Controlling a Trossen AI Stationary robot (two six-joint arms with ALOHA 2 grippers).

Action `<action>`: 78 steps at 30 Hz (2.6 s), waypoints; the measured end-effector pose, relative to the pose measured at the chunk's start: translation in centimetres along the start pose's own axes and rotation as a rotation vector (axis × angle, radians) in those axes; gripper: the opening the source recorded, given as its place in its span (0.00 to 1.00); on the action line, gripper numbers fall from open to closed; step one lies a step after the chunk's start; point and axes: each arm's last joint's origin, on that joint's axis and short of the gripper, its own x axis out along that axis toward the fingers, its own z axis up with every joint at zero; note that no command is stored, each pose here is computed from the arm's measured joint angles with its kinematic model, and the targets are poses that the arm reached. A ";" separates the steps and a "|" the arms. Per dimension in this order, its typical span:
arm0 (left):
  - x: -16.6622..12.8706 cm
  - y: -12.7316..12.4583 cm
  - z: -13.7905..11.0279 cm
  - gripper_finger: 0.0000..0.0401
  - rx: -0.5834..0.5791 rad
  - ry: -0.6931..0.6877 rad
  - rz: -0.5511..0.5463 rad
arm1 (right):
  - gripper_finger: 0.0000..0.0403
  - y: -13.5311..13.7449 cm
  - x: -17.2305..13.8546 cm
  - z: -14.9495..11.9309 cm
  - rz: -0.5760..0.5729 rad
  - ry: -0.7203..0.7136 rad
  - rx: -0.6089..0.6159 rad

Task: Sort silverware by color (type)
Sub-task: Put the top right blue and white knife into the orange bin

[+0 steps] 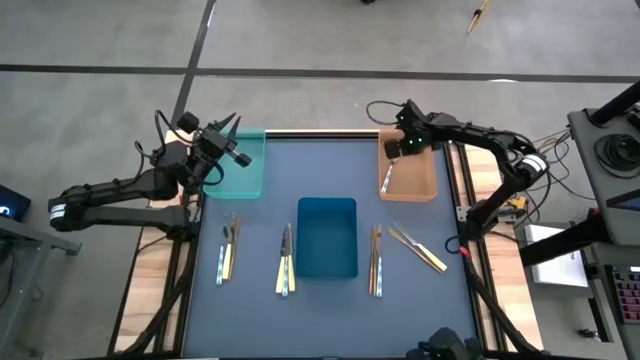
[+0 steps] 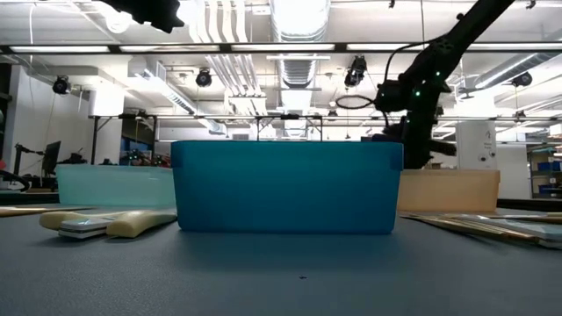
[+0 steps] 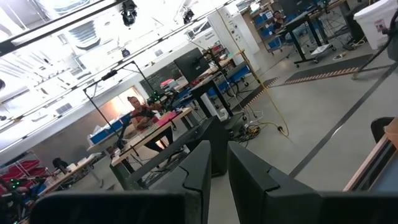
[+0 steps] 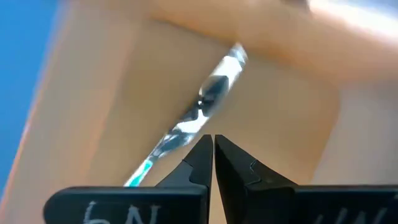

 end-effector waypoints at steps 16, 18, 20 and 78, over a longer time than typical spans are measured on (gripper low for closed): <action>-0.2 0.4 -0.1 0.09 0.101 0.041 0.048 | 0.02 0.4 1.8 0.3 -0.101 -0.071 0.284; -0.3 0.5 -0.1 0.09 0.098 0.041 0.048 | 0.02 0.6 2.1 0.4 -0.096 -0.081 0.273; -0.4 0.6 -0.2 0.09 0.094 0.042 0.047 | 0.02 0.8 2.3 0.5 -0.088 -0.090 0.260; -0.5 0.8 -0.1 0.09 0.066 0.035 0.052 | 0.02 2.2 4.6 -0.2 -0.163 -0.111 0.141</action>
